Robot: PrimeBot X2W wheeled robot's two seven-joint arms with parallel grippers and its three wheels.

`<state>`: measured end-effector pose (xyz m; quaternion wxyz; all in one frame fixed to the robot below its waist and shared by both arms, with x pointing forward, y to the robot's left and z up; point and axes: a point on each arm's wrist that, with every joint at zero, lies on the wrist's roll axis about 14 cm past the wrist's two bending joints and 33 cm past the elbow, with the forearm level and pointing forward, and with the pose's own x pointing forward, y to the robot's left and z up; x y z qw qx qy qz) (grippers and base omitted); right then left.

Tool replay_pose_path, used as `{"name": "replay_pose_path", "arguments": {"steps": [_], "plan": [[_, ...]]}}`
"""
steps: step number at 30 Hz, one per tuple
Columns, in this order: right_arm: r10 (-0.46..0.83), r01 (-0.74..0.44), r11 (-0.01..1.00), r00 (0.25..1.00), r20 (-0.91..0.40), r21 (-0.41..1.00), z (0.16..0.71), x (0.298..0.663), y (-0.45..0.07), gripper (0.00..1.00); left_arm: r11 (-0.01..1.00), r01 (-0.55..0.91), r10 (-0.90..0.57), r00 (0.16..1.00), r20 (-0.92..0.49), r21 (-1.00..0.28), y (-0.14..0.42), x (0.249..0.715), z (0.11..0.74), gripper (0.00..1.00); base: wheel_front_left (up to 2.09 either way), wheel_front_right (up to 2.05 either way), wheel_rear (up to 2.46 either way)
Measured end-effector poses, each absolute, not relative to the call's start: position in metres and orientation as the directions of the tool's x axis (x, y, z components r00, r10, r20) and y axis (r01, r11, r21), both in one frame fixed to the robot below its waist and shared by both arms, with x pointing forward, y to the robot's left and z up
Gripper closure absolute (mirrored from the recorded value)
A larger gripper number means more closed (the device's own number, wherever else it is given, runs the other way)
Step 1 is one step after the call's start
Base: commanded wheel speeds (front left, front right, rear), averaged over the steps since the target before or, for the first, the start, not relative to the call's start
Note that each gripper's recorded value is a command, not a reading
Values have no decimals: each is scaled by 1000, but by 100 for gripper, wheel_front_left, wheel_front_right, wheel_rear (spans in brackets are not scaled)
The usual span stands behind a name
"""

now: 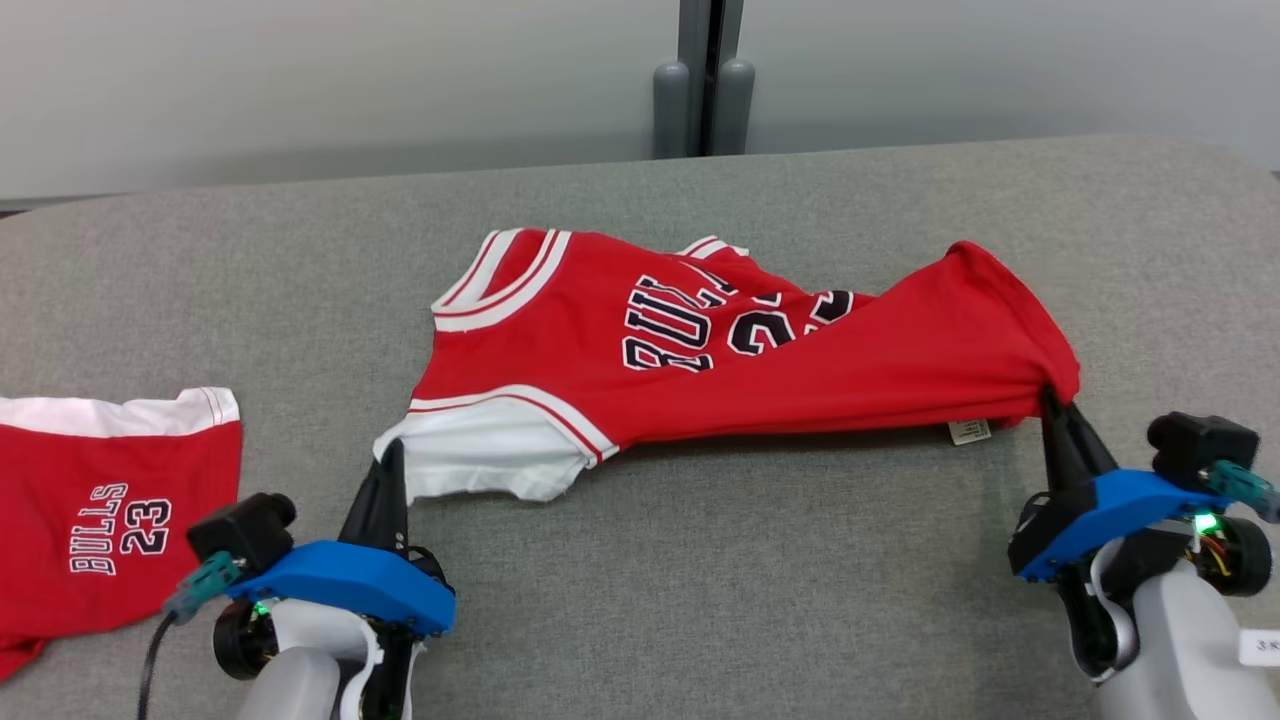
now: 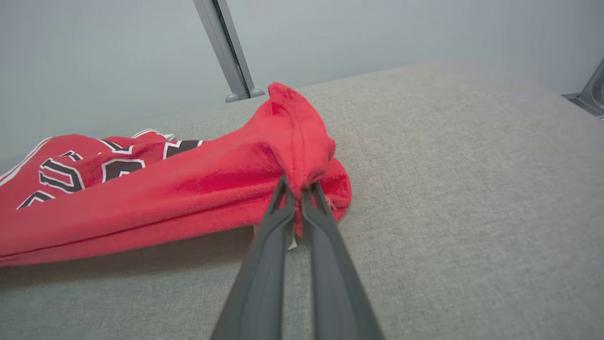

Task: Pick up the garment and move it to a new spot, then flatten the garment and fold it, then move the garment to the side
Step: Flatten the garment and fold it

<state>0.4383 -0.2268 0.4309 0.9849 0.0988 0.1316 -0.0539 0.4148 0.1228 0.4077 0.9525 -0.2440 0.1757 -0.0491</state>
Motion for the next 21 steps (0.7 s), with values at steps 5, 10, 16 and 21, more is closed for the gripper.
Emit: {"name": "replay_pose_path", "arguments": {"steps": [5, 10, 16, 21], "plan": [[-94, 128, 971, 981, -171, 201, 470, 426, -235, 100, 824, 61, -179, 971, -156, -564, 125, 422, 455, 100, 0, 0, 0], [-93, 107, 972, 993, -75, 211, 515, 410, -239, 100, 748, 147, -189, 982, 5, -647, 124, 421, 510, 100, 0, 0, 0], [-79, 67, 978, 995, 54, 197, 574, 402, -240, 100, 662, 302, -247, 952, 181, -687, 116, 417, 581, 100, 0, 0, 0], [-41, 27, 985, 996, 79, 169, 597, 418, -230, 100, 634, 369, -332, 923, 192, -679, 106, 428, 603, 100, 0, 0, 0]]}}
